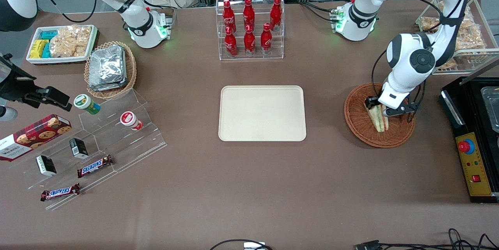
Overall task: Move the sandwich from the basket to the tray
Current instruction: 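Lower the open left gripper and close it on the sandwich, then lift the sandwich out of the basket with the left gripper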
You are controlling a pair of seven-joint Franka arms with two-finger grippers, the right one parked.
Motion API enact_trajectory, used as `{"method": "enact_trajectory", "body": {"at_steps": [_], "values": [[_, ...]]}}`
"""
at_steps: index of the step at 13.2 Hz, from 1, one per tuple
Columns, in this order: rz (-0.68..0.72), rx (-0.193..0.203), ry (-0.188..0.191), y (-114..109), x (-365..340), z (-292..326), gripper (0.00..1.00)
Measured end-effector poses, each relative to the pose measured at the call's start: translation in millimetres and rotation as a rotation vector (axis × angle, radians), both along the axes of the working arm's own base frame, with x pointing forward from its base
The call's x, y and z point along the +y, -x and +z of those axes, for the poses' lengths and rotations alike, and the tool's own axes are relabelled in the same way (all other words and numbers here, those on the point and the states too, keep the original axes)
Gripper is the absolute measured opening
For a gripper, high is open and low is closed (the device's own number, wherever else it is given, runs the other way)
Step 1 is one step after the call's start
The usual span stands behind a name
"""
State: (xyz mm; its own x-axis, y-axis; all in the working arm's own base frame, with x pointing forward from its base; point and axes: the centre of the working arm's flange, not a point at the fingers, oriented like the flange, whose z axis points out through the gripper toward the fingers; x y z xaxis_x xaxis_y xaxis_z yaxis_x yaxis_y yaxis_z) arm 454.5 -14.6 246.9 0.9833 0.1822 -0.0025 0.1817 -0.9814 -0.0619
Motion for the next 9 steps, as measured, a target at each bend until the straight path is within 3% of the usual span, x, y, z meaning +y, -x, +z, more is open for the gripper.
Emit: {"method": "enact_trajectory", "body": {"at_steps": [3,7,9], "values": [[-0.001,-0.001,0.0,-0.5,0.0,0.4,0.35],[0.001,0.013,-0.007,-3.8,0.5,12.0,0.21],[-0.006,0.031,-0.022,-8.1,0.1,48.3,0.18]]}}
